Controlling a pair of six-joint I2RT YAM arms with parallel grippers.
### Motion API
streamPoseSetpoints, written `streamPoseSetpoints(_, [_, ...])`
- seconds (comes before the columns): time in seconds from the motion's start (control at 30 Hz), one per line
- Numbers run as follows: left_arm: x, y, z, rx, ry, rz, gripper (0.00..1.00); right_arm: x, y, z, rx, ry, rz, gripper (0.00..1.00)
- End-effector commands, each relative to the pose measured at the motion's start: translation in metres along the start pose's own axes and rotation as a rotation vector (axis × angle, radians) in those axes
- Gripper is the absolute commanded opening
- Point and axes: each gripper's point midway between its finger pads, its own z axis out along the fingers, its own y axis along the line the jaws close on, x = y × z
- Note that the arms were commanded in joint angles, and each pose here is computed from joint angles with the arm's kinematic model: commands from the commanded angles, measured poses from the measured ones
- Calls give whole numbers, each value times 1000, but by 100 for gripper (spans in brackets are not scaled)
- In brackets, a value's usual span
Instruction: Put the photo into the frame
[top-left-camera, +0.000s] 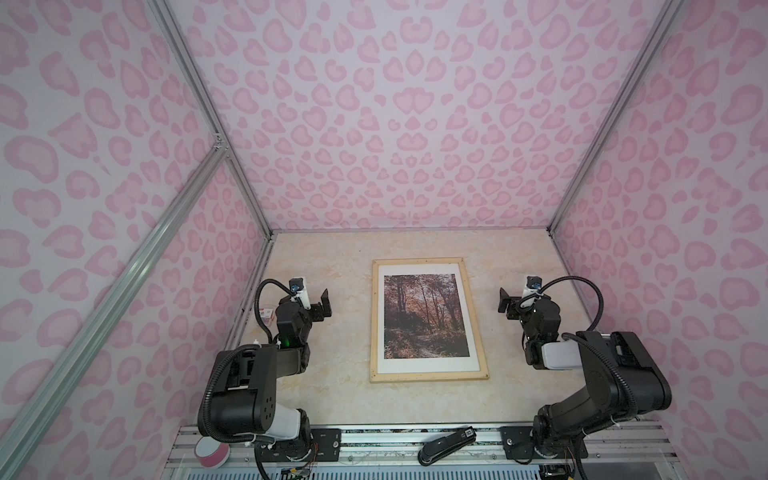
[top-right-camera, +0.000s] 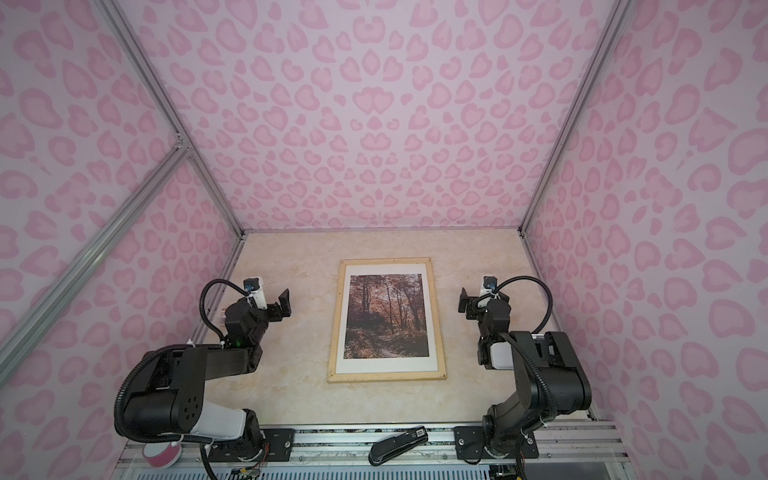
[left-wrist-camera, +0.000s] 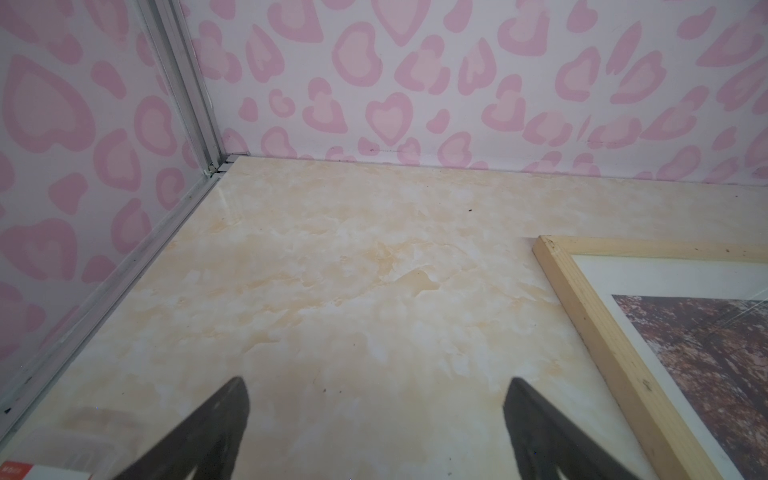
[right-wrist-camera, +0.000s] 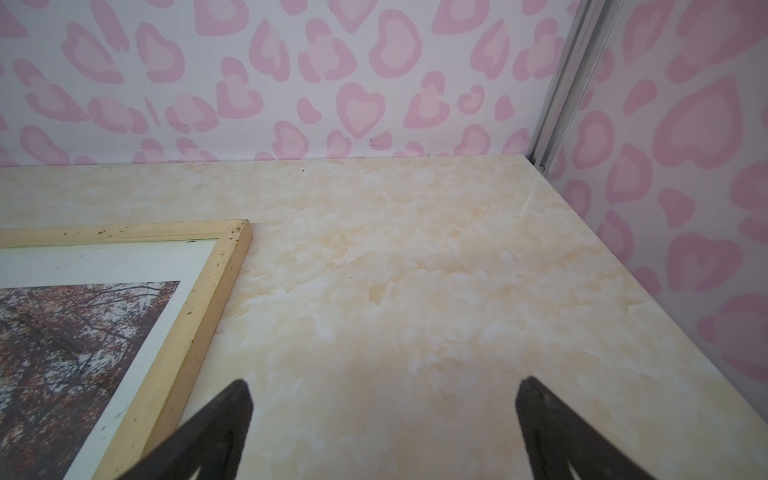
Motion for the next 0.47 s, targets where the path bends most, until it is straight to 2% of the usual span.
streamPoseSetpoints(0.0, [-4, 1, 1, -3, -12, 9, 98, 0, -2, 0, 10, -1, -5, 100])
streamPoseSetpoints(0.43, [-4, 1, 1, -3, -10, 9, 98, 2, 0, 3, 22, 15, -19, 100])
